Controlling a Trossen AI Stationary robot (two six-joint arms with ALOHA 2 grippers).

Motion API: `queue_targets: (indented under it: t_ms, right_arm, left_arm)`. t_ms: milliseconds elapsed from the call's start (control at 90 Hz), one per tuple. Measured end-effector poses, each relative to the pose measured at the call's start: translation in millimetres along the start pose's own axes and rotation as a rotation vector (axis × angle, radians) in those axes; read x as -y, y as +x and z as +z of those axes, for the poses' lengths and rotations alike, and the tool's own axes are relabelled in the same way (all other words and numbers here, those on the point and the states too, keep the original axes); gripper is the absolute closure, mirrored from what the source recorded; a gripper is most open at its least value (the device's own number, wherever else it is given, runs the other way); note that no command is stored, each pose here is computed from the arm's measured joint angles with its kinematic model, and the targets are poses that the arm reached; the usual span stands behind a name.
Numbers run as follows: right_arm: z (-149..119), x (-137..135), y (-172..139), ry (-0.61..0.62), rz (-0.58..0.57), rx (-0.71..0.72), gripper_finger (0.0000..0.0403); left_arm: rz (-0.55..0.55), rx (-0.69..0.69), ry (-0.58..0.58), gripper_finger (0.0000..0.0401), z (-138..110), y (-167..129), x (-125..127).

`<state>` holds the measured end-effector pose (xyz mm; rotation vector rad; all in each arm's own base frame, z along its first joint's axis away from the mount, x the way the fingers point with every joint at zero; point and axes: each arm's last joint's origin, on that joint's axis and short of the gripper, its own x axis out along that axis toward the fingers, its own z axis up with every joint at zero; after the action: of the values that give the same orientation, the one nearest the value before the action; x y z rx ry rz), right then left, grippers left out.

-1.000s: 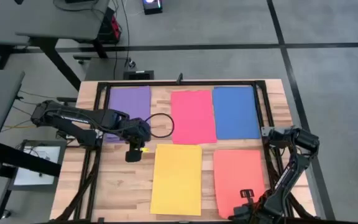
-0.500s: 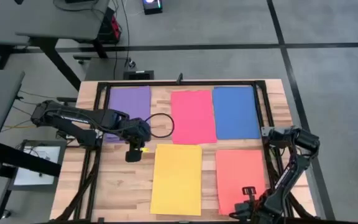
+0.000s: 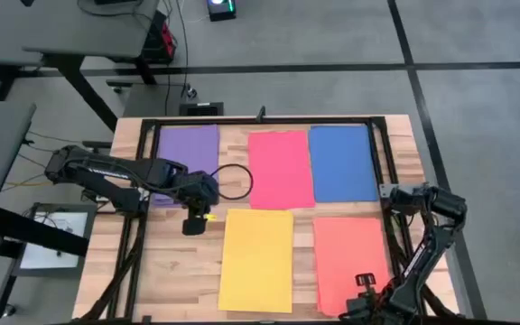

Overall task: Organize paper
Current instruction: Stack the orange paper on top of the orange paper

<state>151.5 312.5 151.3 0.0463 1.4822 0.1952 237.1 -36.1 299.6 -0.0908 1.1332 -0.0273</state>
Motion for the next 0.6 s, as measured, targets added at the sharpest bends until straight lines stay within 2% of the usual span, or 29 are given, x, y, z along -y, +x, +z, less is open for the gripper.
queue_targets:
  t_ms: [211, 444, 600]
  right_arm:
    - [3.3, 0.5, 8.2, 0.062, -0.010, -0.008, 0.0332]
    - [5.8, 1.9, 7.6, 0.144, -0.006, -0.004, 0.0330]
    - [6.1, 1.6, 8.3, 0.153, -0.006, 0.000, 0.0330]
  left_arm:
    - [0.000, -0.001, -0.011, 0.0401, -0.1, 0.0, 0.1]
    - [0.000, -0.007, -0.011, 0.0401, -0.7, 0.0, 0.0]
    - [0.000, -0.007, -0.008, 0.0401, -0.7, 0.0, 0.0]
